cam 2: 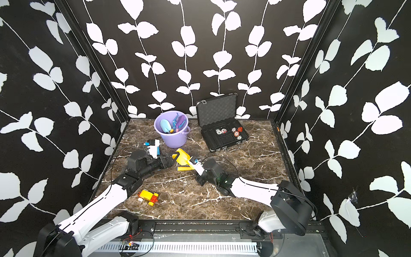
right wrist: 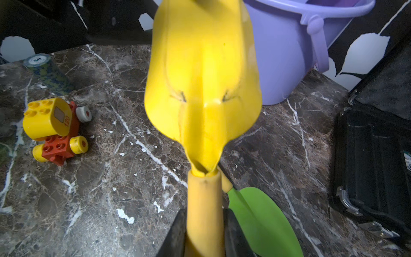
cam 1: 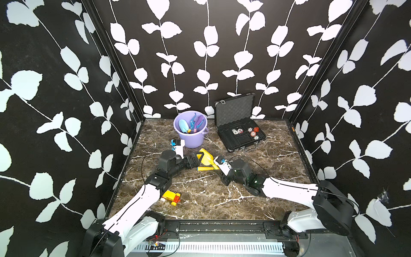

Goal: Organize the gardening tools
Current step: Pick up the gardening tool from the center of the board.

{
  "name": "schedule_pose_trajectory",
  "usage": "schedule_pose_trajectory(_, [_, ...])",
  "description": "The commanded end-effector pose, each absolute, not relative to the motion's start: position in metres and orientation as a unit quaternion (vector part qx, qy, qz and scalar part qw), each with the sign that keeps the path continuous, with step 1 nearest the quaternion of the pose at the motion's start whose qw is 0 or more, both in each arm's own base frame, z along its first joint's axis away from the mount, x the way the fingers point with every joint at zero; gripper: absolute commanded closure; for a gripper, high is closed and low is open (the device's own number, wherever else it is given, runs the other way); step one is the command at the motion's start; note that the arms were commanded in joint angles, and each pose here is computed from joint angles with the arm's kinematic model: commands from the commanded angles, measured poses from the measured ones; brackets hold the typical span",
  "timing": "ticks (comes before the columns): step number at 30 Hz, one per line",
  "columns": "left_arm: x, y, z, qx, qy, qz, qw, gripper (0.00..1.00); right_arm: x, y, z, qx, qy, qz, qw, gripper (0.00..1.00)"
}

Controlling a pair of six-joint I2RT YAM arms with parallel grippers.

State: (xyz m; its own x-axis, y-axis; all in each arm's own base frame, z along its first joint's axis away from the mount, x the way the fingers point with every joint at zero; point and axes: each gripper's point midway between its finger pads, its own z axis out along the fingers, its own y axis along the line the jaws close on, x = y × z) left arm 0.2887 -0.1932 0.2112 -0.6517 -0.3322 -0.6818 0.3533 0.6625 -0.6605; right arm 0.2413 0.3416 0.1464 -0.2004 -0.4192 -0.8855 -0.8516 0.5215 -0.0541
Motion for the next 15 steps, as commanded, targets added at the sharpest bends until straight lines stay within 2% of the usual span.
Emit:
schedule_pose_trajectory(1, [0.29,-0.2,0.226,0.016,0.797,-0.434,0.42,0.01,0.235,0.355,0.176,-0.44,0.698,0.26,0.501,1.0])
schedule_pose_trajectory(4, [0.29,-0.204,0.227,0.025,0.796,-0.441,0.413,0.03,0.232,0.359,0.177,-0.449,0.695,0.259,0.499,1.0])
schedule_pose_trajectory(9, [0.287,-0.209,0.235,0.041,0.791,-0.452,0.411,0.29,0.23,0.361,0.176,-0.454,0.693,0.257,0.497,1.0])
schedule_pose_trajectory(15, [0.278,-0.206,0.237,0.056,0.793,-0.446,0.412,0.35,0.232,0.362,0.178,-0.455,0.693,0.253,0.5,1.0])
